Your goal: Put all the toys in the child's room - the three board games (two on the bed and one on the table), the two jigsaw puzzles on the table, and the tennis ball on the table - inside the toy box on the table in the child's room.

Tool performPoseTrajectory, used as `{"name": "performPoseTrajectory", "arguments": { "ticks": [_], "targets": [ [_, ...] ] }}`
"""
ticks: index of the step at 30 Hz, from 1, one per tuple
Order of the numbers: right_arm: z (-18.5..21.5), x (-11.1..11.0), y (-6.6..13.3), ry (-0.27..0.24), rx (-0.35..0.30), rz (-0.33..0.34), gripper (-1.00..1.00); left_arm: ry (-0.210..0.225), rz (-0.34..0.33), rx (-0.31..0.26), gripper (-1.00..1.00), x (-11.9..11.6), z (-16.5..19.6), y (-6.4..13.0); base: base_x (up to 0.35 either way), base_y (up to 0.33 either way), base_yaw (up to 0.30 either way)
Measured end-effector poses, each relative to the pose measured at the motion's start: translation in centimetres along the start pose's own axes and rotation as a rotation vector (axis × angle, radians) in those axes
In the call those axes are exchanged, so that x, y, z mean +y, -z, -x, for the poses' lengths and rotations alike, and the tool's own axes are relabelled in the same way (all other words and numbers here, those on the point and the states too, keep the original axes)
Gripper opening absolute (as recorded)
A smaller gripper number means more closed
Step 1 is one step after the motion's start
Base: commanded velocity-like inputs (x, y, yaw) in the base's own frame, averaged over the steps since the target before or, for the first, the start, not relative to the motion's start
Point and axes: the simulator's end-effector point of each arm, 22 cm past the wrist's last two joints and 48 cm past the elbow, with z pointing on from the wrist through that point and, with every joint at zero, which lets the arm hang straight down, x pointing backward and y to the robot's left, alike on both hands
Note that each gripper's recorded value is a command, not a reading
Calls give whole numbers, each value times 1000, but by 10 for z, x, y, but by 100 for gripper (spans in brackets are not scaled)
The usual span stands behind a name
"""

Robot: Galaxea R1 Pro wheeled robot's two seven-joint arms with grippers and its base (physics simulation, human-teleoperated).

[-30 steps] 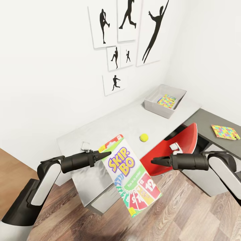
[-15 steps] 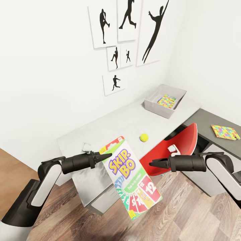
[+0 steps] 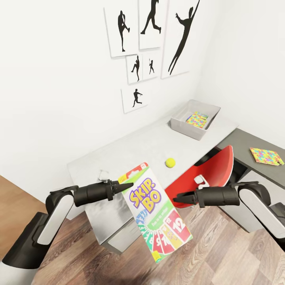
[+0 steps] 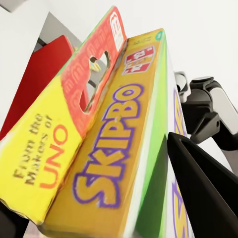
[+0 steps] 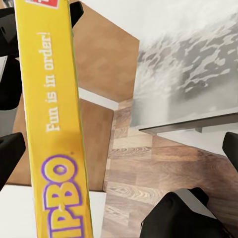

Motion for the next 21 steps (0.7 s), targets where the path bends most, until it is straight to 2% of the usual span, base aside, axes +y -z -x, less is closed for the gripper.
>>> {"name": "performPoseTrajectory", "arguments": {
  "ticks": [9, 14, 21],
  "targets": [
    [-9, 7, -14, -6, 24, 29, 100, 0, -3, 7, -100, -1, -2, -2, 0, 0, 0],
    [-28, 17, -33, -17, 77, 66, 100, 0, -3, 8, -100, -1, -3, -2, 0, 0, 0],
    [-40, 20, -42, -25, 109, 81, 100, 0, -4, 8, -100, -1, -3, -2, 0, 0, 0]
  ]
}}
